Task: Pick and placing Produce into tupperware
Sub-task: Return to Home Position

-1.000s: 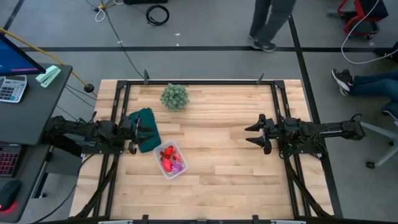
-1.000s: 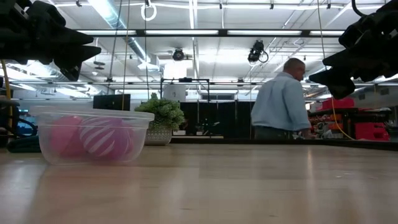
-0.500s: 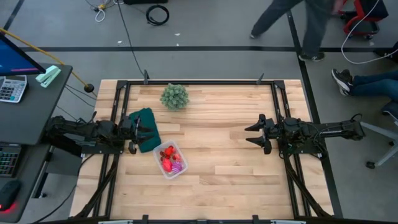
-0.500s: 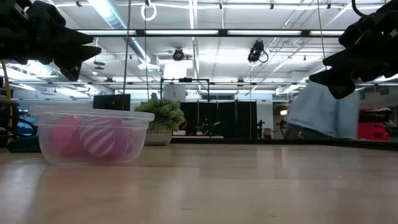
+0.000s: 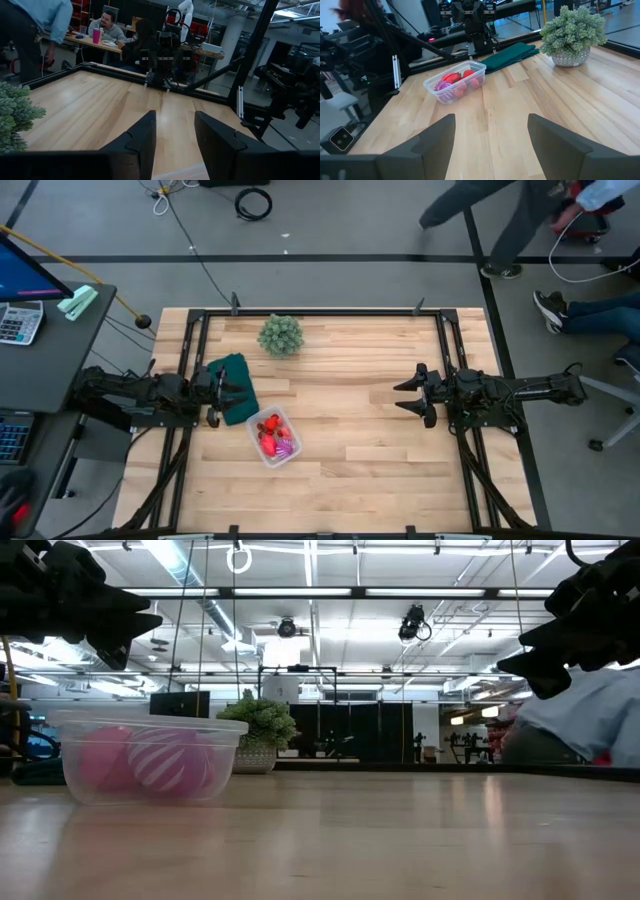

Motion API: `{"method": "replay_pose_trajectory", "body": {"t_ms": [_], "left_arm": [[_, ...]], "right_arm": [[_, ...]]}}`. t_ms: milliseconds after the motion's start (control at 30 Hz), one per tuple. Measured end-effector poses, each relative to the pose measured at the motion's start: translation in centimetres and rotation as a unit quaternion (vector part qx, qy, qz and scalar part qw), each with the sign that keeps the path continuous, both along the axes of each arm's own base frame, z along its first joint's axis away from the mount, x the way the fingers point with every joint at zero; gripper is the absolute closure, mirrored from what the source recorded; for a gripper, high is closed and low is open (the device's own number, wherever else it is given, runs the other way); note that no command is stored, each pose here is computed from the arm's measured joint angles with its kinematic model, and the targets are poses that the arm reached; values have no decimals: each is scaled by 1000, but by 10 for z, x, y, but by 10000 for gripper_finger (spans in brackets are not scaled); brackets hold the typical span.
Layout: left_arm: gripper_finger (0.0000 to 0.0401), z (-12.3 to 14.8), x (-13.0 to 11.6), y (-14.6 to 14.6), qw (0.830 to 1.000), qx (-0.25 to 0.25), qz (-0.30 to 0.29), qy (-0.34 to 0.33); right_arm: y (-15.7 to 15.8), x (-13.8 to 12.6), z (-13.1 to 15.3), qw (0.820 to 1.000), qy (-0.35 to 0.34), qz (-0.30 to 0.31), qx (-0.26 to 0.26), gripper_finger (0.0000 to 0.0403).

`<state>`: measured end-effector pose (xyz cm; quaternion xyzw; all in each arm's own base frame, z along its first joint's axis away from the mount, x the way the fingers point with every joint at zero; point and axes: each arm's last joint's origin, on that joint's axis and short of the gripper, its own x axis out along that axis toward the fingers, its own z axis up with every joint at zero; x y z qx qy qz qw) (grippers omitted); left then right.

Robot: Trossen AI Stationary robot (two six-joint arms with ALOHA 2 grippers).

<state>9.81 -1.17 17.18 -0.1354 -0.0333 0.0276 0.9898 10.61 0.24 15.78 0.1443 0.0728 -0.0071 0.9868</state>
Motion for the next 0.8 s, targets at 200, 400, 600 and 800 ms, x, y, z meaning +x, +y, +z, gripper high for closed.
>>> {"method": "replay_pose_trajectory", "body": {"t_ms": [200,400,600,800], "left_arm": [[252,0,0,0,1000,0,0,0],[249,0,0,0,1000,0,0,0],[257,0,0,0,1000,0,0,0],[261,0,0,0,1000,0,0,0]], "right_arm": [[0,0,0,1000,0,0,0,144],[0,0,0,1000,0,0,0,144],[0,0,0,1000,0,0,0,144],[0,0,0,1000,0,0,0,144]]}}
